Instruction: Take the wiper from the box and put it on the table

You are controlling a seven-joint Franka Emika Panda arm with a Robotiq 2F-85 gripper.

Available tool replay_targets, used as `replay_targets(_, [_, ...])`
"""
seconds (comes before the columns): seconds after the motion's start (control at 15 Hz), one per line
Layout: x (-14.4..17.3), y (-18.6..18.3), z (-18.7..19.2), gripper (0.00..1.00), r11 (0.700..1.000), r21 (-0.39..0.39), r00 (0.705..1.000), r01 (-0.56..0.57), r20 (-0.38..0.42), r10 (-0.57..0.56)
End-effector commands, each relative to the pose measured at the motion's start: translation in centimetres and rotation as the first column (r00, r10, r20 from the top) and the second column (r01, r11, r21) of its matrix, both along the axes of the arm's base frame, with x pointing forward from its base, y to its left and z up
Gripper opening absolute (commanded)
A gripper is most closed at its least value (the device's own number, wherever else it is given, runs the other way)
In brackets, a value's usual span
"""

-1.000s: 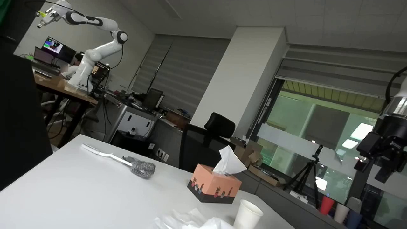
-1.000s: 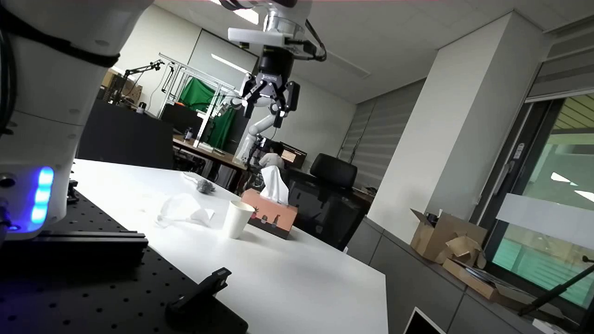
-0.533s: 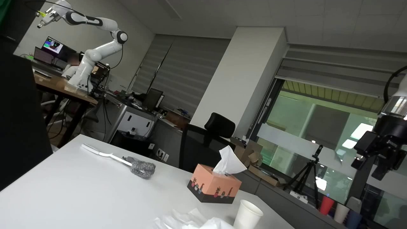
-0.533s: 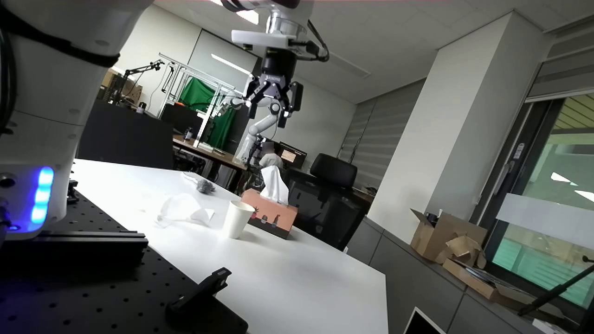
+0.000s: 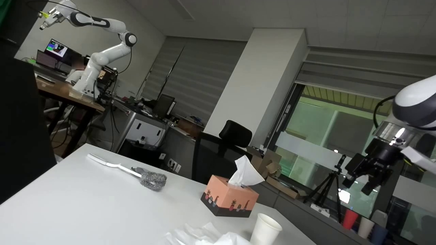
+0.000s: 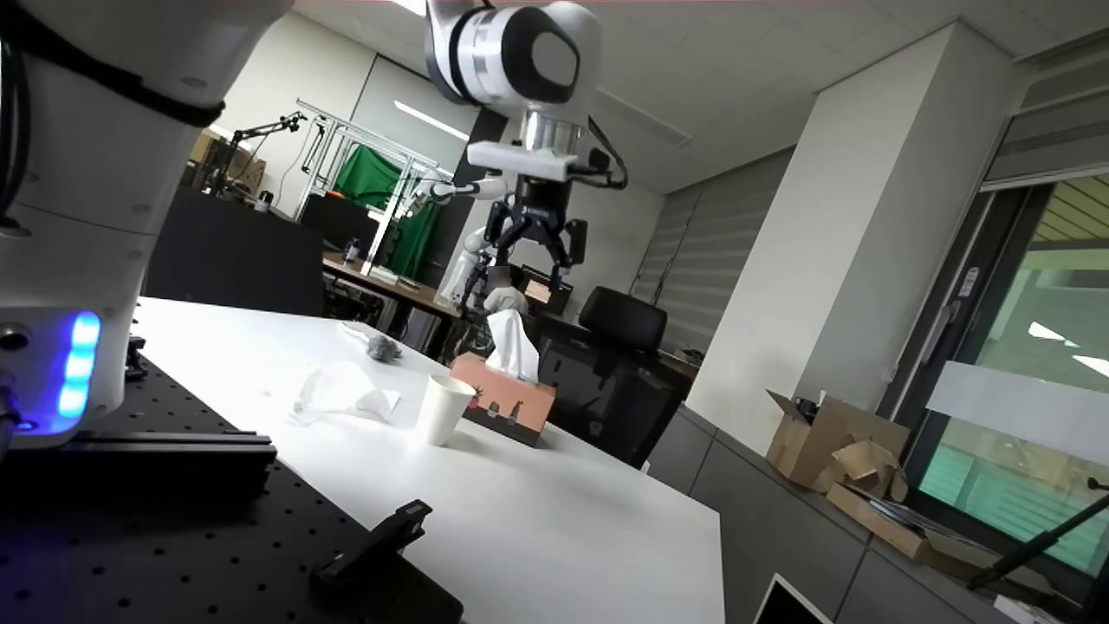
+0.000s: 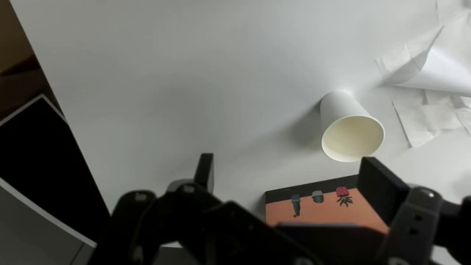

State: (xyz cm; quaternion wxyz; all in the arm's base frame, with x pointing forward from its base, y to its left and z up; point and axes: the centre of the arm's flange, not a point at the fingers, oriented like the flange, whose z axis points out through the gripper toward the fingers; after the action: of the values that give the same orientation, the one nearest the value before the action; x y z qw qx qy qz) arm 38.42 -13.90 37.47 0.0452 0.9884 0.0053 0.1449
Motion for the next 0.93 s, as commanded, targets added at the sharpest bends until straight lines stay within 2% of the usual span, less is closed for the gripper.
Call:
replay_targets(0.0, [8.2,-1.8,-3.3,1.0,0.981,-0.064,0.981,-0.184,-0.068,0.18])
replay_targets(0.2, [13.1,-1.5,-5.2,1.0,0.935,-0.148,0.942,-0.324,-0.138,0.305])
replay_targets(0.4, [18.3,-0.8,-6.1,1.0,0.862,-0.237,0.89,-0.447,-0.209,0.404])
replay_targets(0.47, [13.4,0.1,-6.1,1.0,0.903,-0.184,0.917,-0.389,-0.17,0.361])
replay_targets(0.6, [16.1,0.2,-7.0,1.0,0.879,-0.211,0.9,-0.428,-0.191,0.392])
replay_targets(0.87, [17.1,0.0,-7.3,1.0,0.869,-0.221,0.893,-0.442,-0.201,0.403])
